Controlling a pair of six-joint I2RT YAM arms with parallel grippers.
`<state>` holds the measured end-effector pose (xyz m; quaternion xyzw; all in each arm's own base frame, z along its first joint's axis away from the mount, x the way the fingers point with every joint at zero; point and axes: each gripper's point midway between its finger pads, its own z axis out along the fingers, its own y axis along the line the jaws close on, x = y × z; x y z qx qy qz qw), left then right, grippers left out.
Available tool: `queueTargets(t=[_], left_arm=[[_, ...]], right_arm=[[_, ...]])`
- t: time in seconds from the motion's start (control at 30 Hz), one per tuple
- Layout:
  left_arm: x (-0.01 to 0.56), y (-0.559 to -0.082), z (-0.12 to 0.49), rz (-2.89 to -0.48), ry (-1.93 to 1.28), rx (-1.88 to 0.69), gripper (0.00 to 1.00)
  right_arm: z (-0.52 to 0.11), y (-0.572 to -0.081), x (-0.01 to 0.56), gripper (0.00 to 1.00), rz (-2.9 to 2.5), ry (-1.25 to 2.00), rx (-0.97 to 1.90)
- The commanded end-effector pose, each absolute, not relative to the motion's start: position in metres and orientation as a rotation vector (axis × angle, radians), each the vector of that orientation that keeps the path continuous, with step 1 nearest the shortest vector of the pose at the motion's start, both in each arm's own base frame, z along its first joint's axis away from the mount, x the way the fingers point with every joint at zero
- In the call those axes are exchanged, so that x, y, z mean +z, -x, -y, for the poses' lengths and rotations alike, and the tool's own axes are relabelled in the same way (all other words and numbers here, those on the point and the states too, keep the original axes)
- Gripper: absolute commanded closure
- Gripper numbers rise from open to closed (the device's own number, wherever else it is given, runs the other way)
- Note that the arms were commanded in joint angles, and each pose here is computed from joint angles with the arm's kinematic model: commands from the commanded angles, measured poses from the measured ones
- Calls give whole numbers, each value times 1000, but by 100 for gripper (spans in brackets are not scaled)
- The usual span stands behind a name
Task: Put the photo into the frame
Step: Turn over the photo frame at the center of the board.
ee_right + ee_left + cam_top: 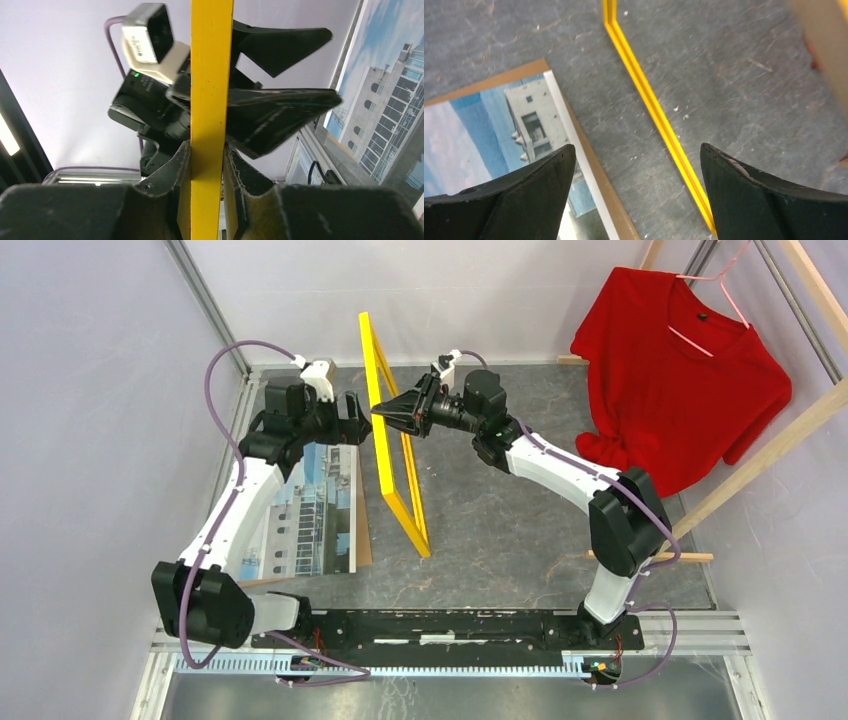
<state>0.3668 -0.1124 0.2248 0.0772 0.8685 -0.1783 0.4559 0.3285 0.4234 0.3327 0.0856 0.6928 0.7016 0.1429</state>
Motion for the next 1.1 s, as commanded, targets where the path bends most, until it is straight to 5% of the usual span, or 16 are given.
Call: queueTargets(t=[0.0,0.3,0.57,1.07], left_arm=[[266,-376,135,-2051,-194,-571,0],[263,-386,173,-2058,-316,-541,0],[264,-398,203,-2054,-409,-476,0],[217,-412,205,-2143,-463,-326,0]], right_arm=[[-410,-322,344,91,-1965,-124,2002],[-391,-333,328,55,-2090,23,1794],[-356,-349,317,39,-2183,71,1583],[-265,-382,312,53,-2283,109,1026]])
